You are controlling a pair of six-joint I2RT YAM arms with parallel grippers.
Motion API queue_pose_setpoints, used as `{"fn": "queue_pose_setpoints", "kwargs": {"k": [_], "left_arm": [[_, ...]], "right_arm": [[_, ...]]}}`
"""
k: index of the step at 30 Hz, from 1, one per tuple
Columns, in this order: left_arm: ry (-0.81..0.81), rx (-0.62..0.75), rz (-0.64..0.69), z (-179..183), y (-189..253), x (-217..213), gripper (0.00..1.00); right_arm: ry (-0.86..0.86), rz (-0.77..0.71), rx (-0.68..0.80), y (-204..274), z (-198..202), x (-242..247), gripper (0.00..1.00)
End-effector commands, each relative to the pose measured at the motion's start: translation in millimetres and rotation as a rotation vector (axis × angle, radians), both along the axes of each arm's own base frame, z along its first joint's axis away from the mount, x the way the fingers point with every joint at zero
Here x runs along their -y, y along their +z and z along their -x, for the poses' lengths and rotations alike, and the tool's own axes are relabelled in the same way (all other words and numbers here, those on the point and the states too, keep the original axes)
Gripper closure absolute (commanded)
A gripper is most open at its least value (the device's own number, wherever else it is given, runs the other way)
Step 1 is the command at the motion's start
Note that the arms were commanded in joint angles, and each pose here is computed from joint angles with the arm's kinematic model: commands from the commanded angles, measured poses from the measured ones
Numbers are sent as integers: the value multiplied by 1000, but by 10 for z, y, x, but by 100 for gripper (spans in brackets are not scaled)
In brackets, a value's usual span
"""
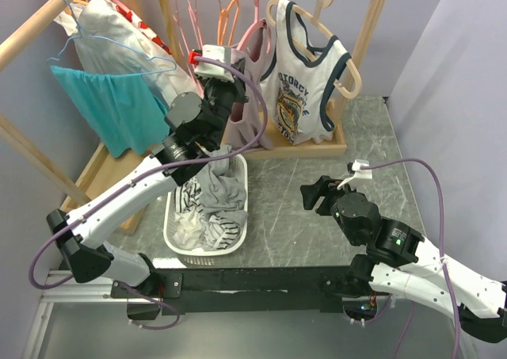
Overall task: Remove the tank top from the hanger
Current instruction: Pick up the hanger from the clothesline.
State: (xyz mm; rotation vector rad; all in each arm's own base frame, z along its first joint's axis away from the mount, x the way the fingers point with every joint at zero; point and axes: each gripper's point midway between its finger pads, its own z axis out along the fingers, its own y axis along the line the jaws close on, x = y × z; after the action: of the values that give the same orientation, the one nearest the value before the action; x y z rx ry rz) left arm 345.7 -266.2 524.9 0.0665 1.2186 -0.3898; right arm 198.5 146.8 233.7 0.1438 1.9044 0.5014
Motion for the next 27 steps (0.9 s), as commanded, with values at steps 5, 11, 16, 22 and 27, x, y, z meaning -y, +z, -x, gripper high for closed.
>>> {"fn": "queue_pose_setpoints", "kwargs": {"k": [5,11,16,22,27], "left_arm": [[-16,140,136,78,267,-94,99],[-3,226,192,187,352,-221,99],[-15,268,217,235,480,-233,99],[-38,309,239,333,672,-275,99],[-118,270,233,499,709,-284,99]], "right_arm": [[-33,-27,22,47,-25,59,25],[-33,-19,19,9,-36,60,25],[-28,-12,14,7,-52,25,25],[-32,-7,13,-5,-63,34,24],[-62,0,15,17,-83,97,24]]}}
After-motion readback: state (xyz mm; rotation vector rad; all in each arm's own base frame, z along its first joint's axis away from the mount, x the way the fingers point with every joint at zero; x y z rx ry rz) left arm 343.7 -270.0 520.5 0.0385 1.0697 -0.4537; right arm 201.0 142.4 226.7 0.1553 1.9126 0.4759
